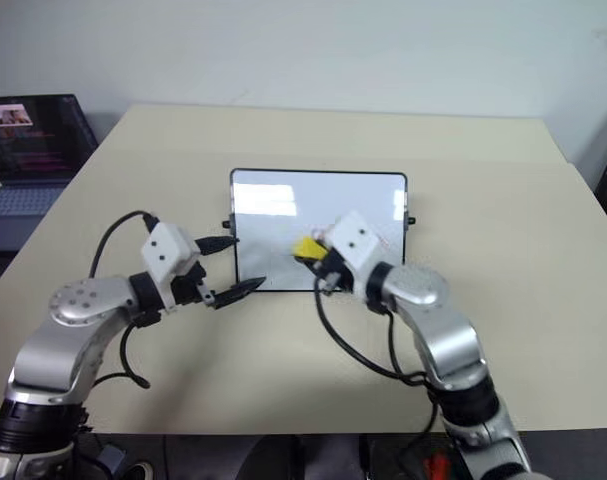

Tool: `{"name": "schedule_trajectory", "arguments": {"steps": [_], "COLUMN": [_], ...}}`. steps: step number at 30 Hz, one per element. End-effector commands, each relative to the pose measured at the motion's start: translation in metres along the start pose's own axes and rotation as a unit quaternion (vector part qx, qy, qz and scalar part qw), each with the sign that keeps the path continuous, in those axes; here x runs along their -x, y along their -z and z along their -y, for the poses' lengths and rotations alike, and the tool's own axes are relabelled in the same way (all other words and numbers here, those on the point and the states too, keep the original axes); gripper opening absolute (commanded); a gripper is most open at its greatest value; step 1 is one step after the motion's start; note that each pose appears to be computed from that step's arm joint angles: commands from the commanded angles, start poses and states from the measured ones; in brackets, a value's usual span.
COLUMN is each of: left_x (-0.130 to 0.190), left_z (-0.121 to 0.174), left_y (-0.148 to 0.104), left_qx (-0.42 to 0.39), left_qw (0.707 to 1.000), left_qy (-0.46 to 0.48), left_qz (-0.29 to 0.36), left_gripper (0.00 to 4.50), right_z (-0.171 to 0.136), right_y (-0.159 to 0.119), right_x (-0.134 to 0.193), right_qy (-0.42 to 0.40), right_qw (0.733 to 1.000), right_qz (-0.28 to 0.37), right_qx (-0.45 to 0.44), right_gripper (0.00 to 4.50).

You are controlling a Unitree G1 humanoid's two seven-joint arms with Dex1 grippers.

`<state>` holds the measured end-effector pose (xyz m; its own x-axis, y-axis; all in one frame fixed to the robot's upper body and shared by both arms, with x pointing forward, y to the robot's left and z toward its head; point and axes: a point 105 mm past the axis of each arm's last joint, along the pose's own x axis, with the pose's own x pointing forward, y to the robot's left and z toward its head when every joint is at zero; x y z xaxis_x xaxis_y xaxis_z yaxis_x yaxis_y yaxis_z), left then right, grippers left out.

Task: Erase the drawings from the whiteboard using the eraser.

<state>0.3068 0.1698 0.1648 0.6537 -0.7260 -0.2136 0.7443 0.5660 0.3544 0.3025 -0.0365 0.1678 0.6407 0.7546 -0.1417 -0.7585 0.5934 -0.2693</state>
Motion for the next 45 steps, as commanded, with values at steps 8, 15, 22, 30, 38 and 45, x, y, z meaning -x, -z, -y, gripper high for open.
{"name": "schedule_trajectory", "arguments": {"steps": [8,15,22,30,38,45], "left_x": [-0.007,-0.008,-0.005,-0.005,-0.004,-0.005], "left_z": [0.0,-0.006,-0.005,0.0,0.004,0.005], "left_y": [-0.004,-0.01,-0.002,0.0,0.002,0.002], "left_qx": [-0.012,-0.011,-0.01,-0.012,-0.008,-0.007], "left_qw": [1.0,1.0,1.0,1.0,1.0,1.0], "left_qy": [0.028,0.007,0.001,0.005,0.008,0.011], "left_qz": [0.0,0.02,0.004,0.0,-0.002,-0.001], "left_gripper": [4.5,4.5,4.5,4.5,4.5,4.5], "right_z": [0.007,0.004,0.03,0.031,0.03,0.041], "right_y": [0.016,-0.011,-0.02,0.003,0.006,-0.002], "right_x": [0.027,-0.009,-0.044,-0.067,-0.069,-0.07], "right_qy": [0.052,0.048,0.119,0.094,0.081,0.101], "right_qw": [0.997,0.997,0.989,0.986,0.98,0.972], "right_qz": [-0.033,0.017,0.034,-0.025,-0.042,-0.034], "right_qx": [0.04,0.054,0.086,0.135,0.178,0.21], "right_gripper": [1.1,1.1,1.1,1.1,1.1,1.1]}}
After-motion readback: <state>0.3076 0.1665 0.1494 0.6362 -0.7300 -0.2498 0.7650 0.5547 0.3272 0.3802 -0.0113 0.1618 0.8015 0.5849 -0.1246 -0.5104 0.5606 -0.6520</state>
